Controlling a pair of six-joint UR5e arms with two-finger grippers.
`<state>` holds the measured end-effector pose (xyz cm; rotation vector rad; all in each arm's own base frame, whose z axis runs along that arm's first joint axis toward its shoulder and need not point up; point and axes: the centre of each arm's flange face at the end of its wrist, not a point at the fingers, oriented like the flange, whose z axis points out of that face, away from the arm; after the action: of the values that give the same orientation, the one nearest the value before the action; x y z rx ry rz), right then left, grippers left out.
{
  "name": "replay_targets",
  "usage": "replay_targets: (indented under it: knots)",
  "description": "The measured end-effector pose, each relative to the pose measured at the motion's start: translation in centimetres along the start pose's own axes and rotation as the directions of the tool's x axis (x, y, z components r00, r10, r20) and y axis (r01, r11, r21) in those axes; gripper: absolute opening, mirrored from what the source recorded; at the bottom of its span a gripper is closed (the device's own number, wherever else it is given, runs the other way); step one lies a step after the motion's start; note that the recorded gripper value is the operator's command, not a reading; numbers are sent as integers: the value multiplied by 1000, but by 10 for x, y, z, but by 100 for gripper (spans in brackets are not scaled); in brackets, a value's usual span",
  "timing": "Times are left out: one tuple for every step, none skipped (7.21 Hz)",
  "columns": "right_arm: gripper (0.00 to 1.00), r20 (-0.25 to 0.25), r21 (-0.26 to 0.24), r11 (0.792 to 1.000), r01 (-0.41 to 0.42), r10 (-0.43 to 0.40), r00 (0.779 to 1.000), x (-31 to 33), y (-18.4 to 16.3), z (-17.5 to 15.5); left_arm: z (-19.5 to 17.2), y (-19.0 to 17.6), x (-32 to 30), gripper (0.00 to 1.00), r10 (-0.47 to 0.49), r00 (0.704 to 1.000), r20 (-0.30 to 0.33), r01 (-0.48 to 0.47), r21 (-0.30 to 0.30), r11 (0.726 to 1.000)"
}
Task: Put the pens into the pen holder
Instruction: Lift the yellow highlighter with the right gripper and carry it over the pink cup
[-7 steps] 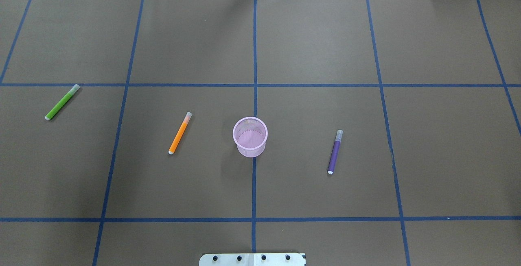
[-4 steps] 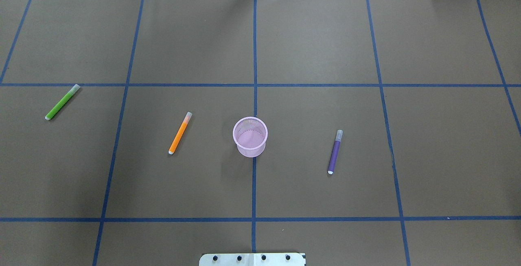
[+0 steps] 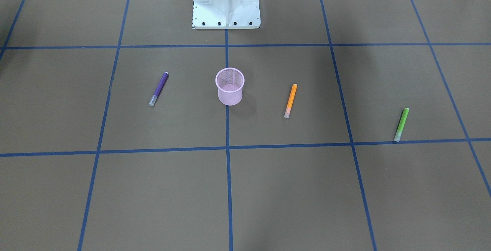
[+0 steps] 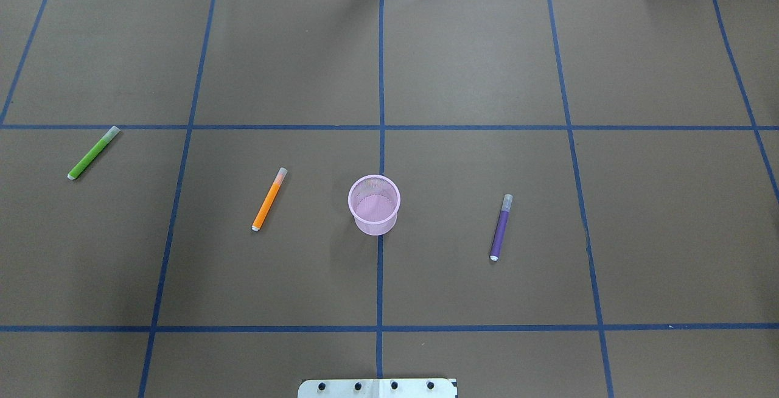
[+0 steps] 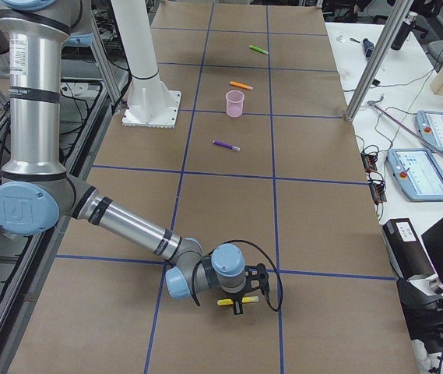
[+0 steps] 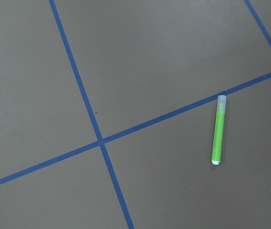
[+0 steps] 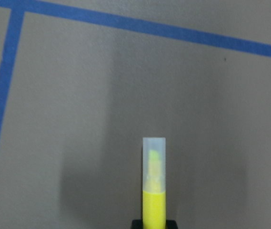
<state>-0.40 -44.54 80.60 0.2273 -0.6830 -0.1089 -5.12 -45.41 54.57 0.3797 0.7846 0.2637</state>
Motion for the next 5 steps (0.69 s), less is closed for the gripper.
replay_targets:
  knots:
    - [0,10,67,997,47,-48,999,-24,-29,-25,-1,-1,1,100,4,1000,0,-4,3,1000]
    - [0,30,145,986,85,-91,995,-55,-62,-56,-3,-3,3,100,9,1000,0,-9,6,1000]
    - [0,83,212,973,87,-106,991,-94,-95,-87,-4,-4,4,100,16,1000,1,-16,12,1000]
    - [0,165,250,966,61,-104,981,-144,-120,-113,-5,-6,6,100,32,999,3,-32,28,999]
    - [0,233,276,960,49,-117,965,-202,-136,-136,-6,-8,7,100,54,999,5,-54,50,997]
